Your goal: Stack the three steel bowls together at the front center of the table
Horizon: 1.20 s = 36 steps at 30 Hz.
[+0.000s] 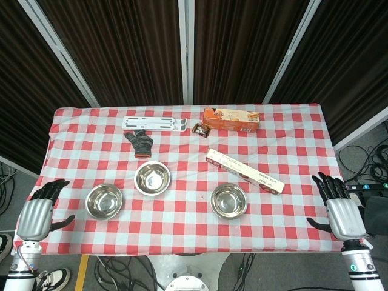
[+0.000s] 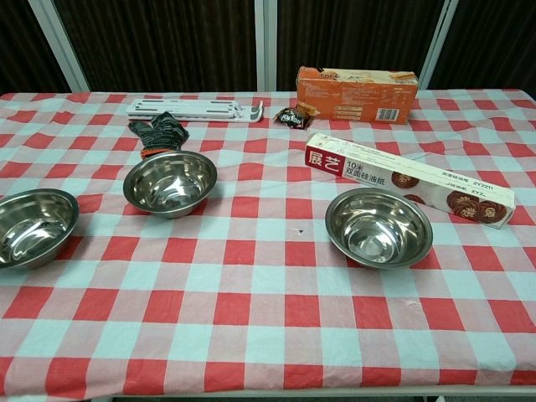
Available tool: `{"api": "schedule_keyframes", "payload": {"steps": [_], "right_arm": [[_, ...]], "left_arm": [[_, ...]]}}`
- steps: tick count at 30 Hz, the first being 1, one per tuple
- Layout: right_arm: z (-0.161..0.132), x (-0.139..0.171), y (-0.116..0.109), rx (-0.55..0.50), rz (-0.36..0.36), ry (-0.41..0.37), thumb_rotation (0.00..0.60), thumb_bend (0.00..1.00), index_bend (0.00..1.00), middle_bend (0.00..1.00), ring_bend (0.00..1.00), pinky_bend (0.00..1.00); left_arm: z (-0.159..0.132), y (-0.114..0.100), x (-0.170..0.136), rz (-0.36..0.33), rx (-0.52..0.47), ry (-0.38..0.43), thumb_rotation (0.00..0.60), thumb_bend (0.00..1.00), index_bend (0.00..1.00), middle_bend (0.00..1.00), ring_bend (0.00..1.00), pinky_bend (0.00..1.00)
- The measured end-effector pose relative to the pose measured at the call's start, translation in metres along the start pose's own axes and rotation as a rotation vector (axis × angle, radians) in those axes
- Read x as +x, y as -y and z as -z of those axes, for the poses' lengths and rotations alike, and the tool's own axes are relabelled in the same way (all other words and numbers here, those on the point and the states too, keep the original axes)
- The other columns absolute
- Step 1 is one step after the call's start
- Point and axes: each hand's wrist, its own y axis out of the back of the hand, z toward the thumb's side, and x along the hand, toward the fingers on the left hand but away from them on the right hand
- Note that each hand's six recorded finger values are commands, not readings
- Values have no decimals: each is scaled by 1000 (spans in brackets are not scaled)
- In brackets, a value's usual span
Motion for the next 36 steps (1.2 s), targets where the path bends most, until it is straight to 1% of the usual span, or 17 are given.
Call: {"api": "schedule_keyframes", "payload": {"steps": [9,15,22,25,28,36], "right_arm": [[-2,0,2,2,-12,-4,600,42,0,0,0,0],[-6,-4,-4,-17,6,-5,600,42,0,0,0,0],[-8,-10,-13,-25,22,-9,600,42,0,0,0,0],[-8,-13,-15,-34,25,-3,600,42,0,0,0,0],[-6,-17,-18,-46,29,6,600,42,0,0,0,0],[-1,-24,-24,-45,31,23,600,42,0,0,0,0]], "left_arm": [[-2,1,1,2,-2,6,600,122,240,288,201,283],[-9,2,5,10,11,35,600,122,240,288,201,296],[-21,11,3,33,32,73,600,123,241,291,221,313],[-32,15,4,49,31,95,600,122,242,294,224,319],[-48,18,5,69,31,130,600,122,242,298,224,324],[-105,28,8,128,86,225,600,122,242,302,253,362]]}}
